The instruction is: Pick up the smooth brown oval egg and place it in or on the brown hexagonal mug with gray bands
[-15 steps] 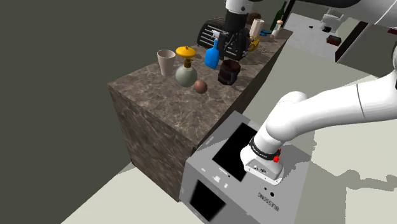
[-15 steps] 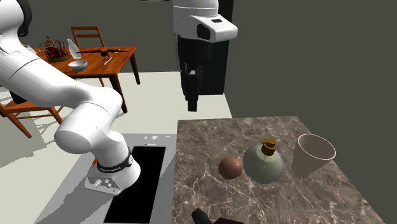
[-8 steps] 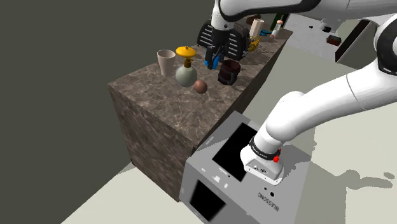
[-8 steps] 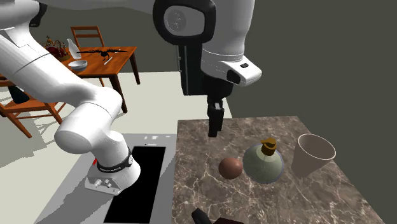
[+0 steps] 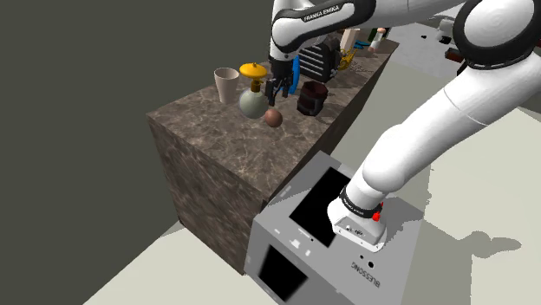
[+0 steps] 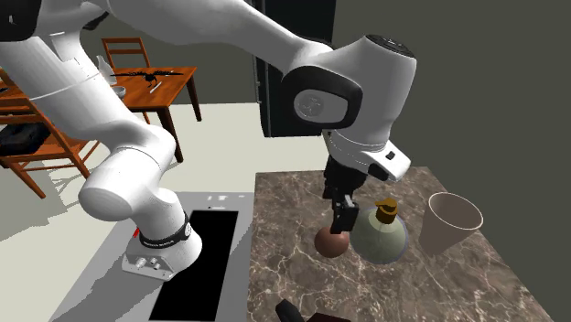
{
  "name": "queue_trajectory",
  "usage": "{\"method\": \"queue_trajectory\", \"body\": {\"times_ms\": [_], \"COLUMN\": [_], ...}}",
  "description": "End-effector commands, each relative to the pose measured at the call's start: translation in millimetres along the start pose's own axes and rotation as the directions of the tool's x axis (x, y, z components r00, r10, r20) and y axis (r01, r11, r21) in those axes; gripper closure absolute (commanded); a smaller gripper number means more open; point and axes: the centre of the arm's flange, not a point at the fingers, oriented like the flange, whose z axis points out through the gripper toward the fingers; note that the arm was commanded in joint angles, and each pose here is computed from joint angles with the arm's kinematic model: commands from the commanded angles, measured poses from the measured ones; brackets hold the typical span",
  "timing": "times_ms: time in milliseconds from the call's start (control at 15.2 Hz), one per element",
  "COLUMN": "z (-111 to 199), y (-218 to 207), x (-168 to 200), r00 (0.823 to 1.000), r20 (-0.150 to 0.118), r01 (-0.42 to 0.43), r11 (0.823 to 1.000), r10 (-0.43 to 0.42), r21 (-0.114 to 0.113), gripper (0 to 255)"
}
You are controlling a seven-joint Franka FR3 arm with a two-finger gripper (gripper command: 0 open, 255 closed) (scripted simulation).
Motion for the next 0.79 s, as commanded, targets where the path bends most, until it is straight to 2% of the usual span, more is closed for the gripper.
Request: {"method": "queue_trajectory", "body": {"times_ms": [0, 198, 726], "z": [21, 47, 87], "y": [6, 12, 12], "x": [17, 39, 38], "r00": [1.000, 0.999, 0.999], "r20": [0.009, 0.021, 0.021], "r01": [0.013, 0.028, 0.028], "r11": [1.000, 1.000, 1.000], "r10": [-0.013, -0.028, -0.028], "r21": [0.006, 0.015, 0.015], "gripper": [0, 0, 0]}}
